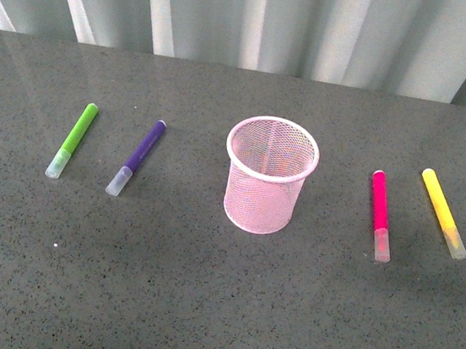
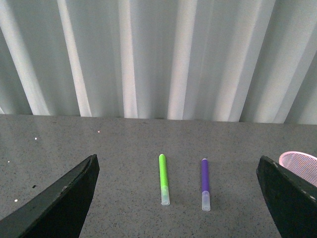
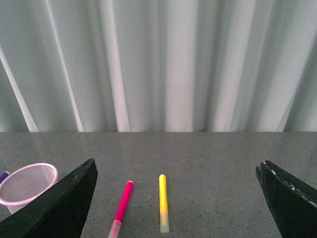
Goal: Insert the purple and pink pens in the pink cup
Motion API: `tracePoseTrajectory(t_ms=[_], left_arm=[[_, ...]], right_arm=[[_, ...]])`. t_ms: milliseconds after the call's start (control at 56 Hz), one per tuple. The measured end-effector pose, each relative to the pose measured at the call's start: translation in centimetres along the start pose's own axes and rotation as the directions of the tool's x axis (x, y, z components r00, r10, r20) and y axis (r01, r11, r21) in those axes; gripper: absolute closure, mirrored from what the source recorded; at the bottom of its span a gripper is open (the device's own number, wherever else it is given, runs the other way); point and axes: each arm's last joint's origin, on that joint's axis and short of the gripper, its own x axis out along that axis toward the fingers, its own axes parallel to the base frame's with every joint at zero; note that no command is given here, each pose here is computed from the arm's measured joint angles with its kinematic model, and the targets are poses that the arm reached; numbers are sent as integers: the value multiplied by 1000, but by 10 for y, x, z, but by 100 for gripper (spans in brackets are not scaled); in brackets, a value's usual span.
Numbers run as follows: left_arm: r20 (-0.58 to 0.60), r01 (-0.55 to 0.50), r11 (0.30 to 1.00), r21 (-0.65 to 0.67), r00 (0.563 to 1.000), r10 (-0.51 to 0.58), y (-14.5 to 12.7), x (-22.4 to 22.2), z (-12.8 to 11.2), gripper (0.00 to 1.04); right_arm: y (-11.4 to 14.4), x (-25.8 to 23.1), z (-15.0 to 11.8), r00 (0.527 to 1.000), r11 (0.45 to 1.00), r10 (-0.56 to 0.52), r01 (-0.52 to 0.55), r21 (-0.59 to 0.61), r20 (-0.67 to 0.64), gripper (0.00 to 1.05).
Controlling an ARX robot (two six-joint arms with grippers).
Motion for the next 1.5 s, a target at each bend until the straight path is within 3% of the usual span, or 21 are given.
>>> tracePoseTrajectory(t_ms=[1070, 1160, 1231, 1374, 1499], left_arm=[[-1, 0, 1000, 0, 1000, 0, 0, 0, 0, 7], [-221, 66, 996, -68, 972, -80, -2, 2, -1, 7], [-339, 72, 994, -86, 936, -97, -5, 14, 5, 7], [-313, 118, 989, -86, 939, -139, -14, 56, 36, 7], [-333, 146, 987, -59, 930, -158, -27, 117, 62, 7]], right_arm=[[0, 0, 0, 1000, 1000, 0, 0, 0, 0, 7], [0, 0, 0, 1000, 1000, 0, 0, 0, 0, 7], [0, 0, 0, 1000, 1000, 1, -1, 0, 0, 7], [0, 0, 0, 1000, 1000, 0, 0, 0, 0, 7], [0, 0, 0, 1000, 1000, 0, 0, 0, 0, 7]])
